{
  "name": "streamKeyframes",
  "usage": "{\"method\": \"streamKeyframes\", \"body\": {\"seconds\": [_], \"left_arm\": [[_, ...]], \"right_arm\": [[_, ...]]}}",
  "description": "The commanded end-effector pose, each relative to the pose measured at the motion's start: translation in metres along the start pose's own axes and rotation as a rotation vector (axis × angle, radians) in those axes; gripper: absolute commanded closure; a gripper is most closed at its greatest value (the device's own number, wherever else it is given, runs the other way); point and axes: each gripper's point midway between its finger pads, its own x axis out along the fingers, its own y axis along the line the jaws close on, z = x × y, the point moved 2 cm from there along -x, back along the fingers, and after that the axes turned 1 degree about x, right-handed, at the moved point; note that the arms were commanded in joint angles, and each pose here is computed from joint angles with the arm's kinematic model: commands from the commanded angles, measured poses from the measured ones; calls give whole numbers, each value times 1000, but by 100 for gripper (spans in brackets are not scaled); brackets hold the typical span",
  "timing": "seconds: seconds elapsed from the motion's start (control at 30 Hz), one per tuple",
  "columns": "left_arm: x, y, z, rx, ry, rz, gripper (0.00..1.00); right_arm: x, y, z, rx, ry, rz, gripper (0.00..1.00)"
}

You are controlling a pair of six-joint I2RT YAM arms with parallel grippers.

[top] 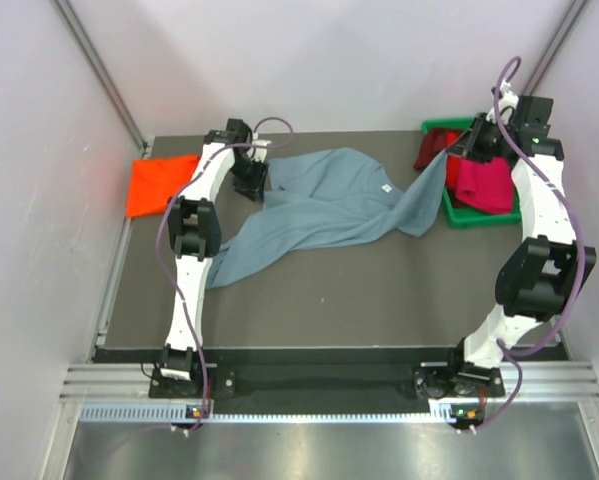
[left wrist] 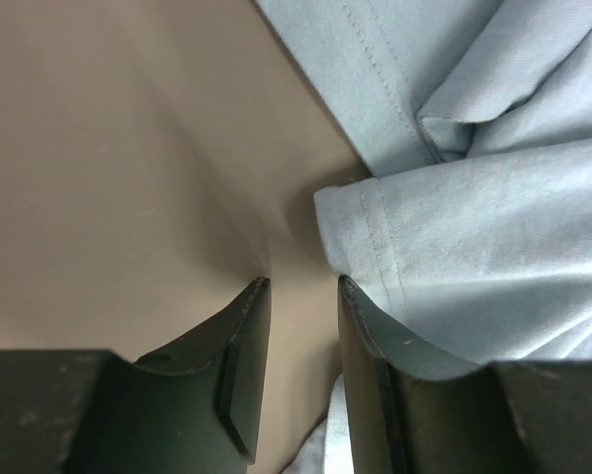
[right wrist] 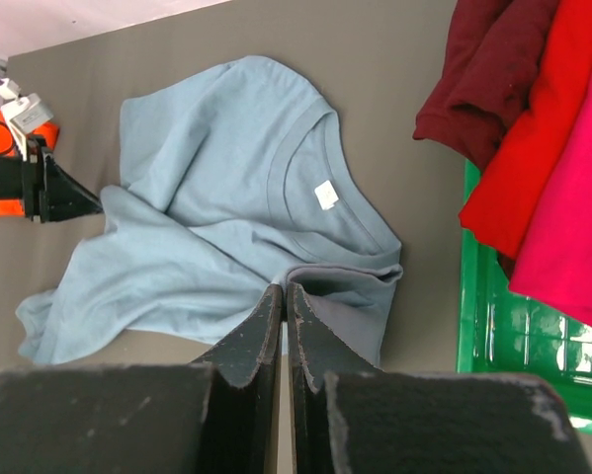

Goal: Fold and stack the t-shirts
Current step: Flatten the tshirt out

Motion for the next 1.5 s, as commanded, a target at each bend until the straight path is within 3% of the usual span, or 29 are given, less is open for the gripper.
{"method": "streamKeyframes", "body": {"seconds": [0.0, 0.4, 1.47], "left_arm": [[-10, -7, 15, 27, -53, -6, 61], [-49, -25, 30, 65, -125, 2, 61], [21, -29, 10, 66, -10, -31, 61]], "right_arm": [[-5, 11, 17, -59, -50, 10, 100], [-3, 11, 14, -54, -52, 13, 100], [9, 19, 12, -76, -39, 26, 100]]}}
